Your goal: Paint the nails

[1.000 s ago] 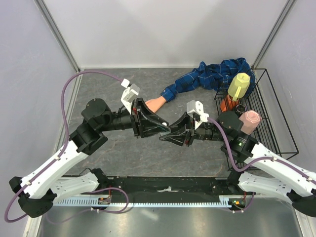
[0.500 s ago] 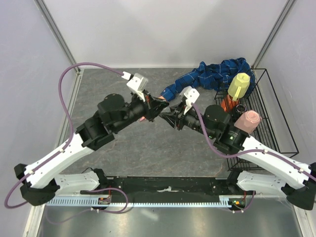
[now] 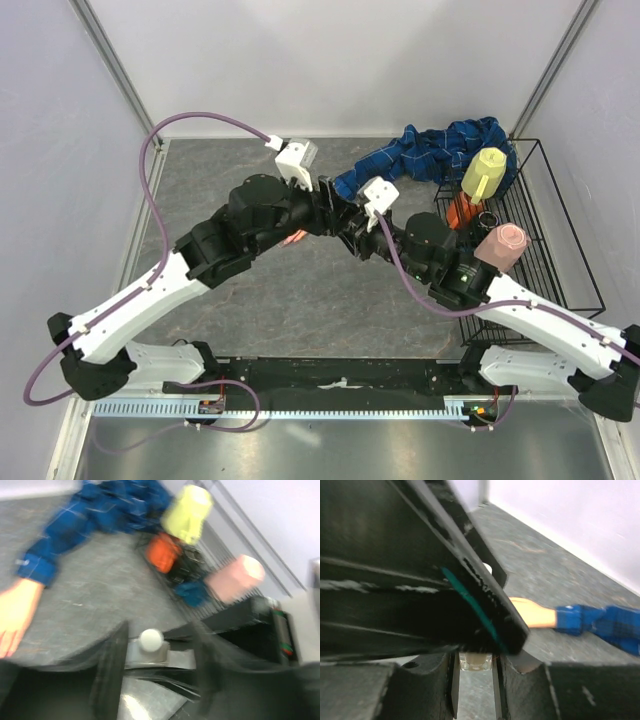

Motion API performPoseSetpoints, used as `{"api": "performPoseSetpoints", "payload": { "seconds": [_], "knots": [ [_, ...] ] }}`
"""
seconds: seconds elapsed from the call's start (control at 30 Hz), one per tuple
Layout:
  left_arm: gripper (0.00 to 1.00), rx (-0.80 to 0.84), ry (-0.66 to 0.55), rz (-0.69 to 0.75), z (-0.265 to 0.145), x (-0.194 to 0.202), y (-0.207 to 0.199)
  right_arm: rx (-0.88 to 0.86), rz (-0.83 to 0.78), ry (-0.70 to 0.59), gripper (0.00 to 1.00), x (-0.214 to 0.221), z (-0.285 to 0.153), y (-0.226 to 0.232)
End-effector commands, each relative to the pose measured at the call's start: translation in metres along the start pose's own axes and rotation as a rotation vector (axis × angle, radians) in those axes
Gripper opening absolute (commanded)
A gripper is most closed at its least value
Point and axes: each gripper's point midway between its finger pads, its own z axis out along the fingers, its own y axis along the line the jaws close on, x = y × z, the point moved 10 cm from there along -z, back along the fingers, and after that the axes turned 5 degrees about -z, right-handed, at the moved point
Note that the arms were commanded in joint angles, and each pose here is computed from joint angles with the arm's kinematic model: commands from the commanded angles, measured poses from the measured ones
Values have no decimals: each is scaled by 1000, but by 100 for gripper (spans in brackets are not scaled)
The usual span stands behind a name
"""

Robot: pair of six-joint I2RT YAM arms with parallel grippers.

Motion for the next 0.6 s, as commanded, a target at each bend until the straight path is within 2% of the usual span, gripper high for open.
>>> {"api": "performPoseSetpoints", "payload": {
  "seconds": [0.0, 0.07, 0.23, 0.4, 0.57],
  "knots": [
    [85, 310, -8, -66, -49, -23, -19, -198, -11, -103, 0, -15, -21, 13],
    [90, 372, 9, -65, -59, -22, -18, -232, -6, -119, 0, -14, -30, 14],
    [90, 455, -13, -19, -92, -19, -4, -327, 77, -131, 0, -16, -50, 21],
    [84, 599, -26, 61, -107, -7, 1, -453, 104, -164, 0, -25, -61, 27],
    [77, 809, -3, 102, -113, -1, -8, -699, 135, -190, 0, -37, -67, 42]
  ]
}}
